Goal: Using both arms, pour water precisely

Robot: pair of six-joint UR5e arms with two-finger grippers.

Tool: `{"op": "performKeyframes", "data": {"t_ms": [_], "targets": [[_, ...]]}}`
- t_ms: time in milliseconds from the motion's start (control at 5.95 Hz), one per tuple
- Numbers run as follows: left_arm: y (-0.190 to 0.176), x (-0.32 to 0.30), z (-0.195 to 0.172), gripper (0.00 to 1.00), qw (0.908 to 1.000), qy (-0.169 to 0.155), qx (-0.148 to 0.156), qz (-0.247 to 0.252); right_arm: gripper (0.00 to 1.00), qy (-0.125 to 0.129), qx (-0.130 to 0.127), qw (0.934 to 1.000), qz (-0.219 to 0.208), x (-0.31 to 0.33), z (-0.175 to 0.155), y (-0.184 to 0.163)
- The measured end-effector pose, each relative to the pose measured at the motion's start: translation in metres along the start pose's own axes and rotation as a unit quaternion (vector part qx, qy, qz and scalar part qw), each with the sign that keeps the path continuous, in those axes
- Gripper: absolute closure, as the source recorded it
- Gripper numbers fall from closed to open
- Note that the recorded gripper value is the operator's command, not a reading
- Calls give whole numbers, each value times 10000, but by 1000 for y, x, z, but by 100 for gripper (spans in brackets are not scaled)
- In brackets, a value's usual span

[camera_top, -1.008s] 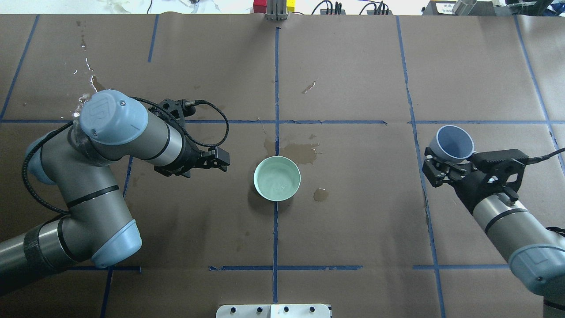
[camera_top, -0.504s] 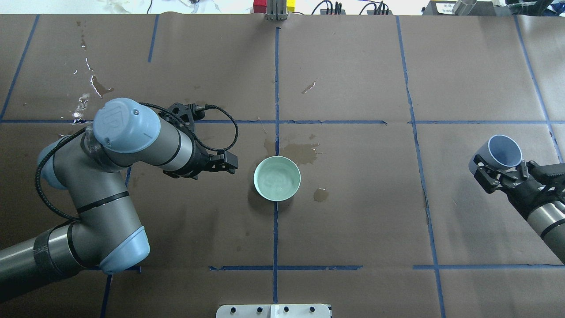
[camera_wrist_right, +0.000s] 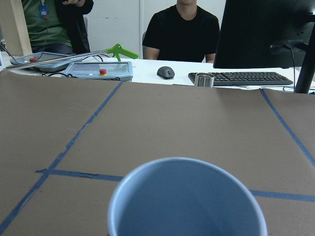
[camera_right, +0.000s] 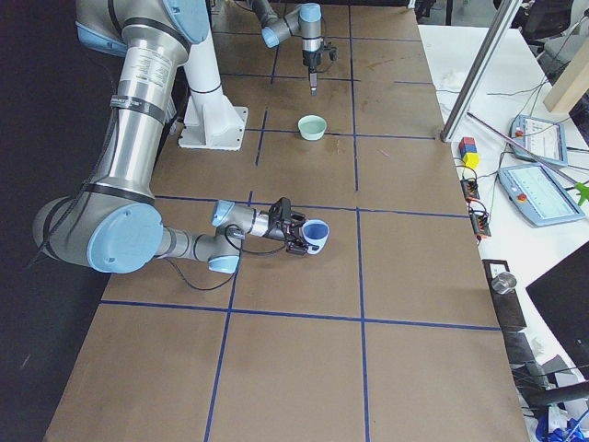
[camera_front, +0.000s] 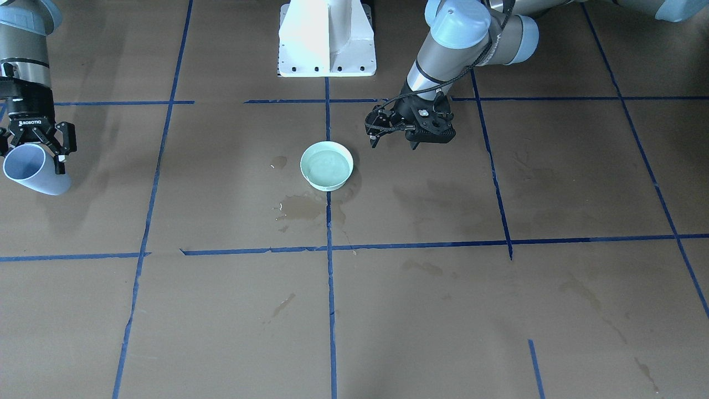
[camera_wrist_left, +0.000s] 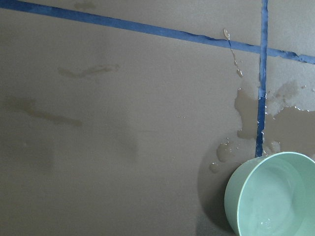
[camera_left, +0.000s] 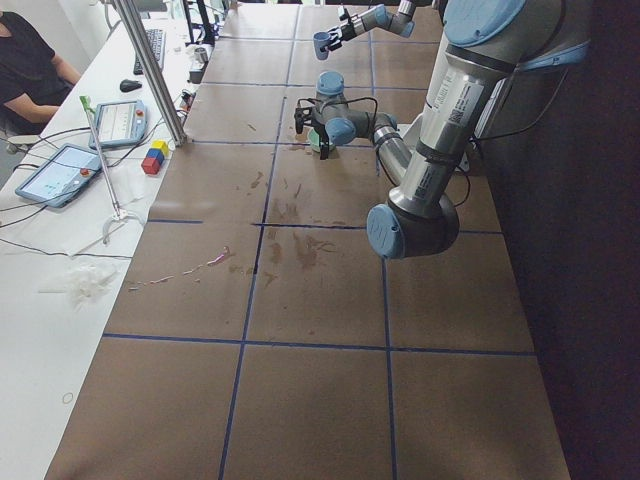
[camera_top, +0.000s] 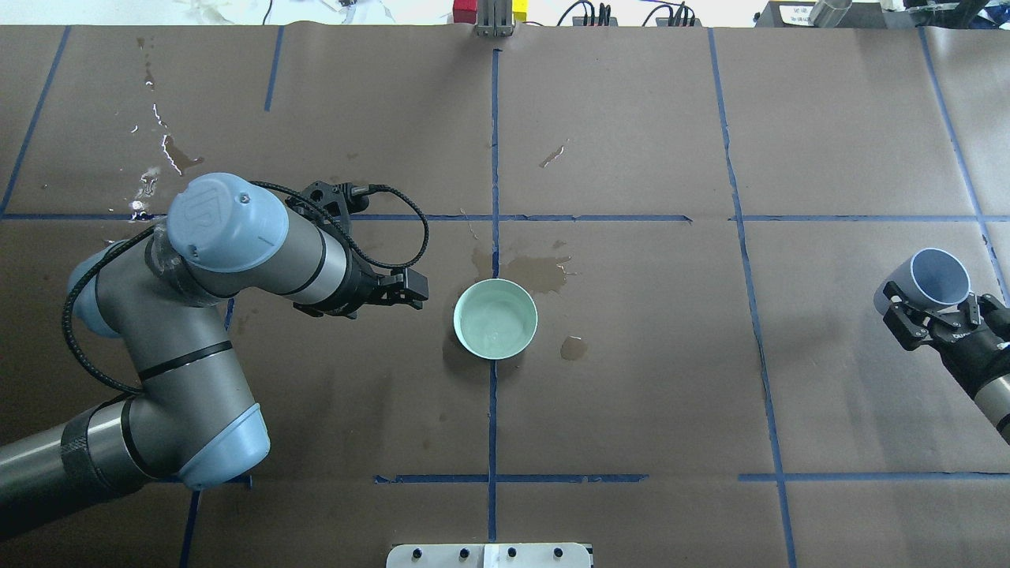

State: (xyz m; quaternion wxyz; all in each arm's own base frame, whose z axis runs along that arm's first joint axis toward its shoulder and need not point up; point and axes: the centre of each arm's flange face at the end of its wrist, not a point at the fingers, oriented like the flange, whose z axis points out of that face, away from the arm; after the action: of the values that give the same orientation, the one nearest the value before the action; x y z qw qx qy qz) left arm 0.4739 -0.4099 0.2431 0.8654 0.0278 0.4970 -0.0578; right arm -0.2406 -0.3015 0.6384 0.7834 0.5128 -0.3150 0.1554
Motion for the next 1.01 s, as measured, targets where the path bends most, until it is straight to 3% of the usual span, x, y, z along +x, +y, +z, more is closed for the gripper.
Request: {"op": "performKeyframes", "data": {"t_ms": [672,1008], "targets": [[2,0,-6,1,10000,47,12,18,86,74,128,9998,96,-7,19,1],[3,0,-7,1,10000,48,13,16,78,123,160,9997,106,-7,28,3]]}}
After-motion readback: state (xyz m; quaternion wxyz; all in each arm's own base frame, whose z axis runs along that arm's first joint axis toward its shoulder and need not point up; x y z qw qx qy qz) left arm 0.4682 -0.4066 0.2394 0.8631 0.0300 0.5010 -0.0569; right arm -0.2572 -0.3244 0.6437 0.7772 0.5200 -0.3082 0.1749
